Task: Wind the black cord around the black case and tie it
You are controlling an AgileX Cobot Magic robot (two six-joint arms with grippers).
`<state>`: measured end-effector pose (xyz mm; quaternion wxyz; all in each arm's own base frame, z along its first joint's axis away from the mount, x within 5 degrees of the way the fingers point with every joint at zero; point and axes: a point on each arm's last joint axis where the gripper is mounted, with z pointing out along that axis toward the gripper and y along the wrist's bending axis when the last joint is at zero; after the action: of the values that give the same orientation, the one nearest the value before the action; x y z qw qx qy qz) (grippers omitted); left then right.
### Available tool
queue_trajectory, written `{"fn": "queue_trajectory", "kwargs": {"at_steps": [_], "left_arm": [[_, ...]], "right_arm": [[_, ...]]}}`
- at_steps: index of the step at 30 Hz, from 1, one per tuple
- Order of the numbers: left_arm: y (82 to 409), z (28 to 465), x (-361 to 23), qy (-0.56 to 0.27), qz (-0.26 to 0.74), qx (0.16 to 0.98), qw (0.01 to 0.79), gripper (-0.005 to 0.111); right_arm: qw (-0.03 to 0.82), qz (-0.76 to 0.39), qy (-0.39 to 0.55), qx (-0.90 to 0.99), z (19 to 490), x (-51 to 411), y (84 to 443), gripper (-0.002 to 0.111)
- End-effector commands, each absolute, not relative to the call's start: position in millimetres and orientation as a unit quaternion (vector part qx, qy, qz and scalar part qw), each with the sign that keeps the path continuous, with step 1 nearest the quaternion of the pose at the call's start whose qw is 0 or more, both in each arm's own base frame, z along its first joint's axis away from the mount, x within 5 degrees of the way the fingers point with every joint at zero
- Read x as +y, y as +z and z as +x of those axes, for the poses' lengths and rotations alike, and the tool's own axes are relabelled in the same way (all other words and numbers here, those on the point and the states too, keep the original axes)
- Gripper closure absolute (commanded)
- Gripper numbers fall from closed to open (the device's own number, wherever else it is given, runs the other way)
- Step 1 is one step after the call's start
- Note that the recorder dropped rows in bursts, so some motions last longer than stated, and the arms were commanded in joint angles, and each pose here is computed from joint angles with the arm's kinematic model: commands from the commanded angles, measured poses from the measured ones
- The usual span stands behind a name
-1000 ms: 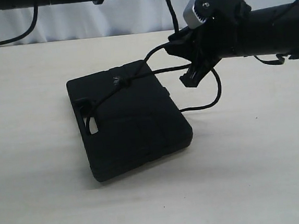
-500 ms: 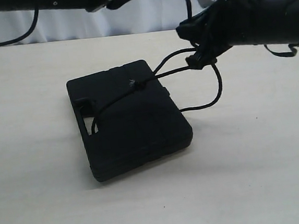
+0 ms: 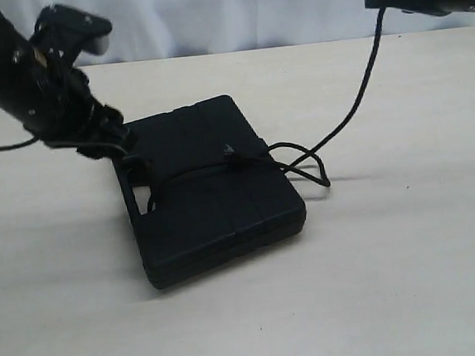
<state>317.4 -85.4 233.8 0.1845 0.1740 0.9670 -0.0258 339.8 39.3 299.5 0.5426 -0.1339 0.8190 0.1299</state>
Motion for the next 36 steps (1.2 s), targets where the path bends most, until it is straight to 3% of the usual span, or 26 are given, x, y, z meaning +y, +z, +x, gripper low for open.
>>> {"fn": "queue_trajectory", "kwargs": {"at_steps": [1,5,10,16,18,23,26,36], "left_arm": [[201,312,-77,0.003,0.063,0.990,0.122,0.051],[180,317,-87,-0.047,0.001,0.994,0.095,0.051],[152,338,-92,-0.065,-0.060,0.987,0.136,0.051],[134,354,-95,-0.077,-0.063,0.976,0.194,0.054],[121,355,-94,-0.072,-0.064,0.979,0.179,0.069],[105,355,-94,-0.066,-0.065,0.983,0.159,0.093],[112,356,-91,-0.068,-0.070,0.981,0.170,0.106],[194,353,-46,-0.074,-0.101,0.958,0.258,0.107]], "right_arm": [[0.527,-0.149,0.135,0.826,344,41,290,0.104],[0.500,-0.172,0.149,0.836,347,45,276,0.104],[0.484,-0.183,0.176,0.837,346,50,270,0.104],[0.477,-0.130,0.193,0.848,348,47,270,0.104],[0.477,-0.076,0.201,0.852,351,33,275,0.104],[0.464,-0.046,0.188,0.864,352,11,277,0.104],[0.463,-0.028,0.174,0.869,351,-8,276,0.104],[0.481,0.095,0.105,0.865,337,-108,276,0.104]]}}
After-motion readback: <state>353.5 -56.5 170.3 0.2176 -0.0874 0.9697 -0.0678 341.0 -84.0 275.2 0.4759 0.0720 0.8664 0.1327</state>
